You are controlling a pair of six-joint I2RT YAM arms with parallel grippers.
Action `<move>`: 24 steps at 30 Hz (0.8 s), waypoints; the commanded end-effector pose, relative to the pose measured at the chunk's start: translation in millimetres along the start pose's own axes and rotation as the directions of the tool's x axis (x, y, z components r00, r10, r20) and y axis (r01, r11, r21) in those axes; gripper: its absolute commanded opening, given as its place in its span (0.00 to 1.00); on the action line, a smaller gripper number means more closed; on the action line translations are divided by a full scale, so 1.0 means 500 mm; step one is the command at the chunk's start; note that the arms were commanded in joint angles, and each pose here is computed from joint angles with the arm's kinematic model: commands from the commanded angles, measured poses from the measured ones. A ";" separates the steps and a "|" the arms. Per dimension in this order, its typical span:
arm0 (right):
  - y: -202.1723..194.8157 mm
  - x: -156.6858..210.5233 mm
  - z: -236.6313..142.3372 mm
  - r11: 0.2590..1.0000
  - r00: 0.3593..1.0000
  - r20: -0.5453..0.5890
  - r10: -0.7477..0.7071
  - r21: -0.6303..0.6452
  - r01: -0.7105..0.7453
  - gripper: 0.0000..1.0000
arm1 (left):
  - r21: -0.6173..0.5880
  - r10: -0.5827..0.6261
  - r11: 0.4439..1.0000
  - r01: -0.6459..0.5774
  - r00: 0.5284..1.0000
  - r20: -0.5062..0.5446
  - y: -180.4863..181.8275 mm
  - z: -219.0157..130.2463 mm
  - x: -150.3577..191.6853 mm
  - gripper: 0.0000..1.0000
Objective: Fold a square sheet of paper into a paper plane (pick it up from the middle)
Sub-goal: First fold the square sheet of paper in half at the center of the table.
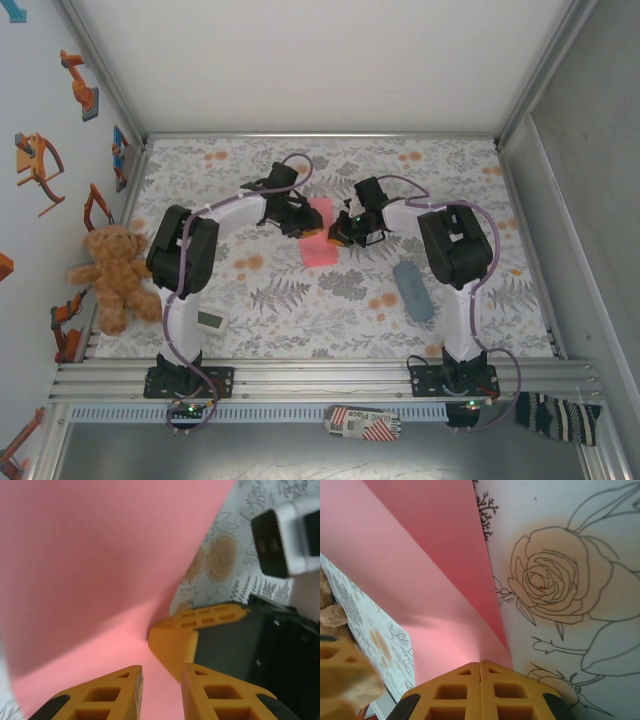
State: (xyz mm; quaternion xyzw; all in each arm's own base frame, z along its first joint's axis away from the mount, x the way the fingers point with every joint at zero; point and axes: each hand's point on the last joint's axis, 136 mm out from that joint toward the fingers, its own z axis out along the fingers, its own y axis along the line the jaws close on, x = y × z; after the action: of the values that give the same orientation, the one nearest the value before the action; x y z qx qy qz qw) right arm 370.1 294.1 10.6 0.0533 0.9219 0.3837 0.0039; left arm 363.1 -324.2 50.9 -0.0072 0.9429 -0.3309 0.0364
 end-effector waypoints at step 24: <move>-0.284 0.122 0.036 0.872 0.969 -0.105 0.225 0.466 -0.152 0.00 | -0.038 -0.042 0.998 0.046 0.994 0.100 0.179 -0.032 -0.065 0.28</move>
State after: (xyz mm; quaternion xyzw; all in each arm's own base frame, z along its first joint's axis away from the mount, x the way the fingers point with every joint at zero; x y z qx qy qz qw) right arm 368.2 292.9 8.0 0.0426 0.9260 0.3751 -0.0040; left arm 385.9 -280.6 19.8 -0.0277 0.9284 -0.3660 0.0584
